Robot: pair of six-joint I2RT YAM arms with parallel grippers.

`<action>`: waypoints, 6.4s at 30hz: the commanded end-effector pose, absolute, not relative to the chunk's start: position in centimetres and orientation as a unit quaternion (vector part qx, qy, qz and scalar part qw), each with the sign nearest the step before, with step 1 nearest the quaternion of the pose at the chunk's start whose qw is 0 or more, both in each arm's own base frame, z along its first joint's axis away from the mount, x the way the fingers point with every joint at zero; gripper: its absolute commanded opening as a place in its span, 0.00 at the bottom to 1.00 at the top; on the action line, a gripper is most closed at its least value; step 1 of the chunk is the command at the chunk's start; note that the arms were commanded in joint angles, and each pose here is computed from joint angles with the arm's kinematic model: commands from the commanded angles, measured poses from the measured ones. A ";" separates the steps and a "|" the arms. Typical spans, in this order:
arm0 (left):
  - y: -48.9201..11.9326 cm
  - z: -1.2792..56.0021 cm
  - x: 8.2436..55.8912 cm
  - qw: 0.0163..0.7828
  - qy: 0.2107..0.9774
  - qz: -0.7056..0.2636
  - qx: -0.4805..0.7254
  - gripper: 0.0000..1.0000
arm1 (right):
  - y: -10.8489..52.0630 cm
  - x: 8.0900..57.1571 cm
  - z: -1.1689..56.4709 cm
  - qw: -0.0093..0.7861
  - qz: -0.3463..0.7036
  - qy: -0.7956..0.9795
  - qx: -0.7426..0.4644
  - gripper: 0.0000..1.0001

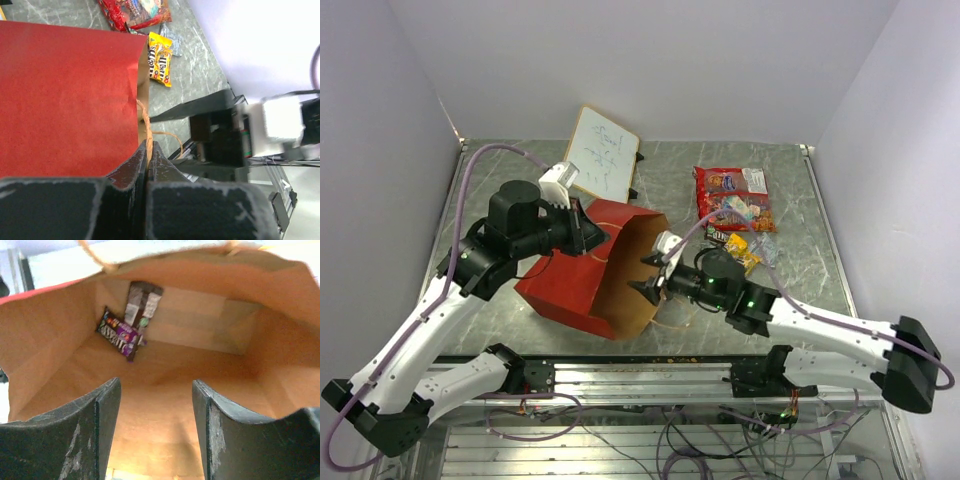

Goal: Take the snacks out of the paper bag
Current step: Take out the snack from the paper bag, then place the snack at the center of the board.

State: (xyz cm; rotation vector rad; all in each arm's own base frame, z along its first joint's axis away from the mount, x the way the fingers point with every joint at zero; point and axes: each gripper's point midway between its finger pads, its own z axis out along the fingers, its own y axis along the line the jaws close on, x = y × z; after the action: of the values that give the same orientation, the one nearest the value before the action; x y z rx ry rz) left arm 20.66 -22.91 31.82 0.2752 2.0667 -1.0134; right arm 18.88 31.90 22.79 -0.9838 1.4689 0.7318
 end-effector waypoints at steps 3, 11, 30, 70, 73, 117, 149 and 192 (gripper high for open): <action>-22.2 35.5 19.7 0.431 0.794 -0.413 0.117 0.07 | 36.3 17.1 21.2 0.576 0.336 0.581 -0.467 0.57; -19.7 34.7 18.0 0.421 0.819 -0.376 0.097 0.07 | 42.4 14.7 16.9 0.545 0.341 0.546 -0.537 0.57; -20.3 35.1 19.1 0.442 0.805 -0.380 0.108 0.07 | 45.9 17.5 11.3 0.564 0.290 0.626 -0.454 0.60; -19.9 34.8 20.6 0.436 0.822 -0.364 0.045 0.07 | 52.3 19.7 9.7 0.511 0.415 0.634 -0.406 0.03; -18.8 34.6 20.4 0.447 0.824 -0.346 0.033 0.07 | 50.3 19.4 10.9 0.519 0.399 0.634 -0.411 0.01; -14.2 32.1 19.9 0.435 0.859 -0.259 -0.071 0.07 | 34.8 23.4 29.6 0.700 0.165 0.602 -0.347 0.00; -16.9 33.7 21.1 0.424 0.852 -0.301 -0.055 0.07 | 39.5 27.4 43.9 0.829 0.236 0.487 -0.141 0.00; -17.1 31.5 22.7 0.402 0.877 -0.259 -0.056 0.07 | -0.9 29.1 9.3 0.462 0.003 0.809 0.365 0.00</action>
State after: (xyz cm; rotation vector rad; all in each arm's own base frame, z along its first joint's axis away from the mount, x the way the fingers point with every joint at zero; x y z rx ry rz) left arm 23.10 -16.81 30.83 -0.1555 2.2426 -0.6012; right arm 29.50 -1.92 11.29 0.8117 1.9539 -0.0903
